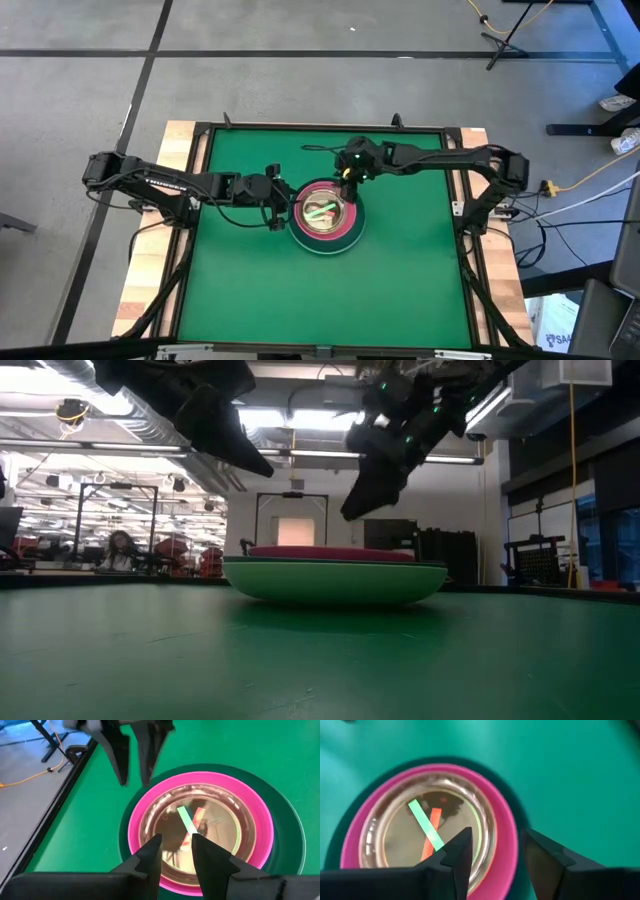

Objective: Stack plastic plates
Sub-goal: Return to Home Position

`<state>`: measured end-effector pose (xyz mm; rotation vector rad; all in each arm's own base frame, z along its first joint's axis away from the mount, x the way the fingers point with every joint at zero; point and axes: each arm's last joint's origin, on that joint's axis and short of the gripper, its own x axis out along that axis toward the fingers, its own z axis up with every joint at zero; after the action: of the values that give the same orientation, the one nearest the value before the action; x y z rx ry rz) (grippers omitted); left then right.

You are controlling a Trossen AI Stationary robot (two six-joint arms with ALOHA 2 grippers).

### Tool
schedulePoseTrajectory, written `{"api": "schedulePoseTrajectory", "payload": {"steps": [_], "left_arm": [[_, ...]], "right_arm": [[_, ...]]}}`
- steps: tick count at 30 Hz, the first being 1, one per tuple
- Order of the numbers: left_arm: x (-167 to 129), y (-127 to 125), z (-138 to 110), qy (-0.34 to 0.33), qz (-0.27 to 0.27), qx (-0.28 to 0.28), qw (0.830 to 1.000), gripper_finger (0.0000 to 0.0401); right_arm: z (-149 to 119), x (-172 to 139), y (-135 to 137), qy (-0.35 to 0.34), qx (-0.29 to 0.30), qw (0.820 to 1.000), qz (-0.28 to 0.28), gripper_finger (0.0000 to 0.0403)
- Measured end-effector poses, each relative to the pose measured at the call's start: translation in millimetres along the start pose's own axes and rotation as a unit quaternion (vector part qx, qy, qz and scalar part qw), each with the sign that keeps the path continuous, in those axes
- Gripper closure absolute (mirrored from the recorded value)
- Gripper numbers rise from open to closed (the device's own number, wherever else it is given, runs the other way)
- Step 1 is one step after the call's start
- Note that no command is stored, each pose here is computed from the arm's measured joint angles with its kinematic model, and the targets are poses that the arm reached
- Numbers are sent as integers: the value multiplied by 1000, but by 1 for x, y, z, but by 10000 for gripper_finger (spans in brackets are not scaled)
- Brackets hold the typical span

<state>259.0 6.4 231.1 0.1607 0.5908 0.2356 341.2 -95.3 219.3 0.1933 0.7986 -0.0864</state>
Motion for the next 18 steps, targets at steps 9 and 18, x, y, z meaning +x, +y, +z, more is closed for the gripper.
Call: {"api": "schedulePoseTrajectory", "payload": {"steps": [9, 18], "left_arm": [[-4, 1, -3, -7, -2, 13, 1000, 301], [-33, 13, -21, -99, -21, -20, 995, 301]], "right_arm": [[7, -68, 11, -52, -37, 997, -38, 239], [-43, -109, 19, -130, -49, 989, -42, 239]]}}
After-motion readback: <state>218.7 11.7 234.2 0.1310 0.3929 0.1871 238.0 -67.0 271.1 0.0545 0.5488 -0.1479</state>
